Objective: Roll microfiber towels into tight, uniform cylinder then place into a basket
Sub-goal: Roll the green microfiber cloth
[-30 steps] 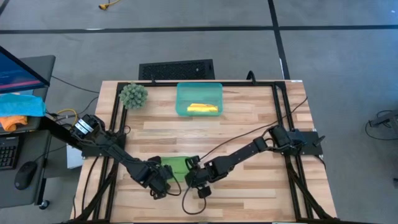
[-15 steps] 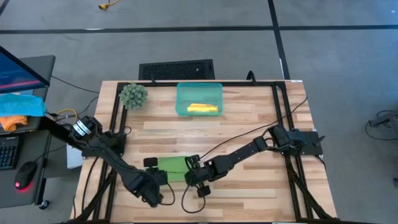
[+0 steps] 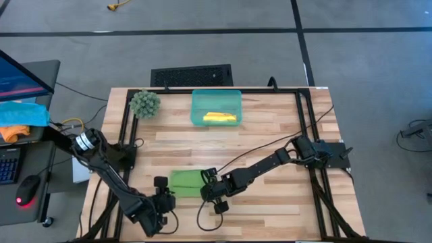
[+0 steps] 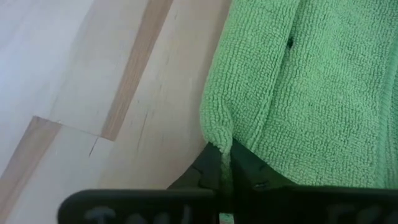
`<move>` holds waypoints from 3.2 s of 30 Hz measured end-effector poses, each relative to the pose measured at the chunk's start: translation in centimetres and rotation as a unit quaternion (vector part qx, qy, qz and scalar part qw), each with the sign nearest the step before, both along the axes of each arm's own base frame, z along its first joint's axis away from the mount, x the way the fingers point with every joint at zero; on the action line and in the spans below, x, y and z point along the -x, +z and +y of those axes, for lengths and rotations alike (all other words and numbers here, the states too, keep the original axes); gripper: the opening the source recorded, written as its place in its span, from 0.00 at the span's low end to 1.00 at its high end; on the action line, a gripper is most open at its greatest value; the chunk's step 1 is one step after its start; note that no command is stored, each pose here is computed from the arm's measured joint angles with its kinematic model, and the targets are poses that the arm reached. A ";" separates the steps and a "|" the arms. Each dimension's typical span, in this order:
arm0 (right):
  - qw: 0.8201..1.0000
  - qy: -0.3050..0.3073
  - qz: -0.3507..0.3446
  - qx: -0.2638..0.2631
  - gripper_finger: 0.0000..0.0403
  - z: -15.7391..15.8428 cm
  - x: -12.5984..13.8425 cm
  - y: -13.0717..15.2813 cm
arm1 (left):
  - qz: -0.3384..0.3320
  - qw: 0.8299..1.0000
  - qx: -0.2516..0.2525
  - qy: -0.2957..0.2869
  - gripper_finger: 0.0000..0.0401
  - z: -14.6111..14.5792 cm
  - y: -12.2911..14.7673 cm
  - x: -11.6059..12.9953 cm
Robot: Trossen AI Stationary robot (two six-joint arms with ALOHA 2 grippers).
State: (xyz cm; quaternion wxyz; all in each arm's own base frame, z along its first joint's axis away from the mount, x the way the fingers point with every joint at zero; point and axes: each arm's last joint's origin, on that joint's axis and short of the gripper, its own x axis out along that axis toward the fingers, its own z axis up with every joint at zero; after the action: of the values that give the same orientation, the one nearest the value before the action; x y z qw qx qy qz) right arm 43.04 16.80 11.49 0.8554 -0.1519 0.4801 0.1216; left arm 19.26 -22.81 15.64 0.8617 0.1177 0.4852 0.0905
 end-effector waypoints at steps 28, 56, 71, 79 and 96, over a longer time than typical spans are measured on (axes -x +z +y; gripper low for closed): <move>1.000 0.012 0.008 -0.017 0.05 0.5 0.2 0.0 | 0.018 0.989 0.097 0.110 0.18 3.8 -4.4 -0.1; 0.978 -0.035 0.042 -0.200 0.04 4.2 -0.7 3.9 | 0.164 0.813 0.392 0.399 0.04 9.5 1.0 -2.7; 0.979 -0.069 0.042 -0.187 0.05 3.9 -0.7 3.8 | 0.155 0.740 0.417 0.505 0.04 11.8 -0.6 -3.0; 0.978 -0.087 0.070 -0.173 0.04 2.6 -0.7 3.5 | 0.199 0.728 0.443 0.483 0.04 11.1 -2.9 -3.8; 0.983 -0.067 0.089 -0.146 0.49 1.9 -0.3 3.5 | 0.221 0.725 0.447 0.476 0.04 10.9 -3.3 -3.8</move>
State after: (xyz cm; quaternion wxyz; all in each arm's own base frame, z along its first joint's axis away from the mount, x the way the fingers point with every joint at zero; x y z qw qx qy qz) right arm 43.35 18.66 14.95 0.8287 0.0190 0.5400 0.1457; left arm 23.10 -11.86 12.35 0.5272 -0.5104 0.6383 0.2329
